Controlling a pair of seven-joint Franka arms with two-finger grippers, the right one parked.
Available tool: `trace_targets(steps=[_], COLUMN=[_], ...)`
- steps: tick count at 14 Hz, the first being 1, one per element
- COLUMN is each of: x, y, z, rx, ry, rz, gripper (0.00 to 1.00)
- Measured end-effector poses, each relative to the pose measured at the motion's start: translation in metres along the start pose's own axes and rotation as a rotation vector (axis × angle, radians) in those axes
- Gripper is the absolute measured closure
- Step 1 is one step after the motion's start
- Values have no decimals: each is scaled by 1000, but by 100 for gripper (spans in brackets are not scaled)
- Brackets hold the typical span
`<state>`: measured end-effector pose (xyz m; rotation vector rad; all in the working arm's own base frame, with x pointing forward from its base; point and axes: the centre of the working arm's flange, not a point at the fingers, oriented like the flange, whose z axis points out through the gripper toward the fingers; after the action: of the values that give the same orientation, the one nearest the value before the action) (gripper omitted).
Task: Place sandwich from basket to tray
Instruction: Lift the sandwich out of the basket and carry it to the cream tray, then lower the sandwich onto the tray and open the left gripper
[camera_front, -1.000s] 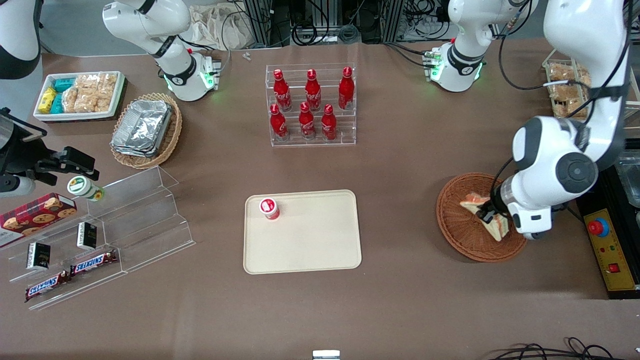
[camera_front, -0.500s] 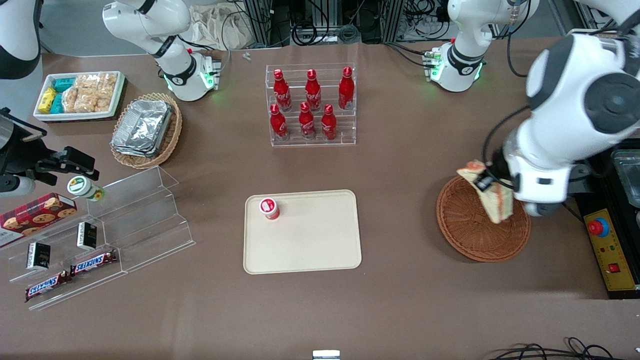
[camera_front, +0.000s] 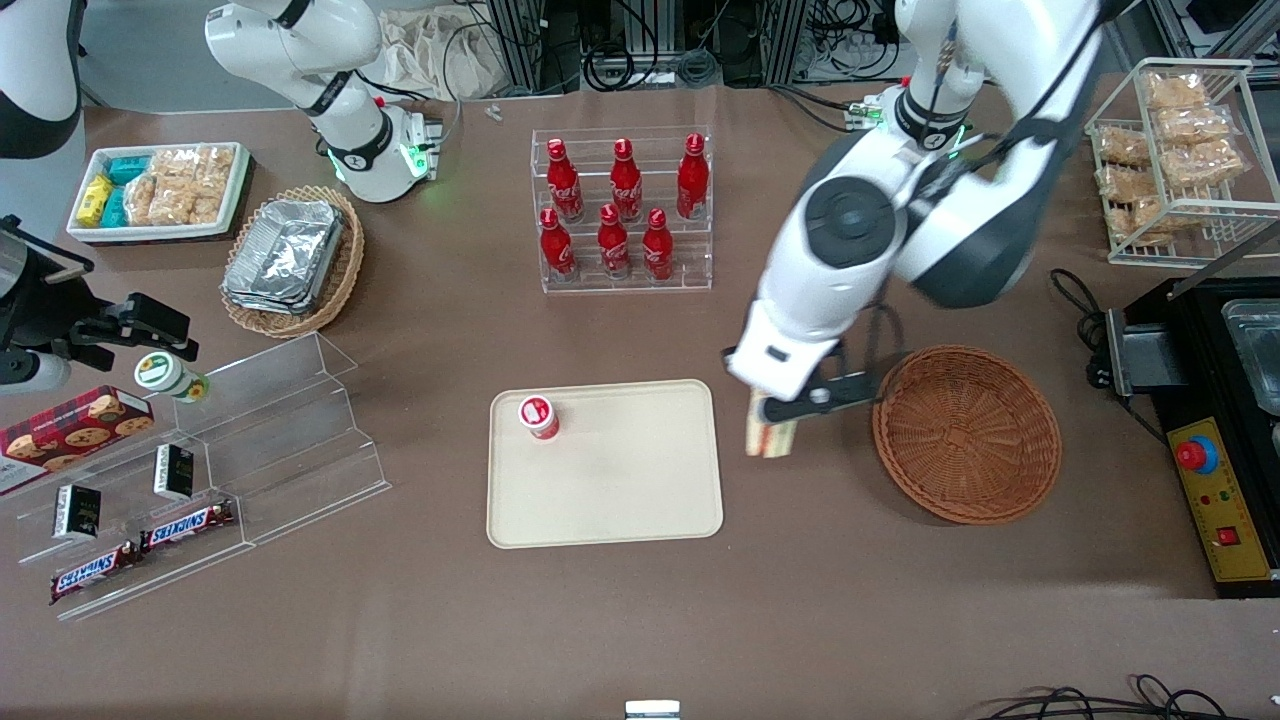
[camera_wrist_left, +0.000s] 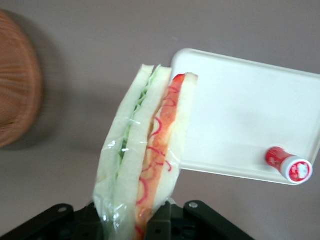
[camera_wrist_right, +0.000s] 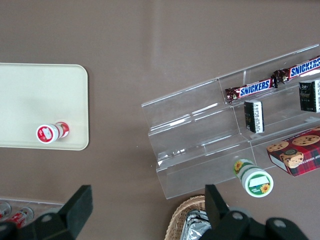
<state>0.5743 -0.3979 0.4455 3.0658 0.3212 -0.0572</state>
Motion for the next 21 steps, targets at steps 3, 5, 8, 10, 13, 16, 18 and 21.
trace_targets(steps=[3, 5, 8, 10, 13, 16, 18, 21], x=[-9, -12, -12, -7, 0, 11, 16, 19], y=[32, 44, 55, 54, 54, 49, 49, 50], z=[72, 116, 169, 190, 211, 225, 229, 228], rx=[11, 31, 22, 24, 7, -7, -17, -24], ry=[-14, -3, 17, 26, 41, 56, 59, 63], rz=[62, 96, 121, 130, 133, 120, 113, 89], gripper=[82, 82, 82, 82, 82, 82, 82, 56])
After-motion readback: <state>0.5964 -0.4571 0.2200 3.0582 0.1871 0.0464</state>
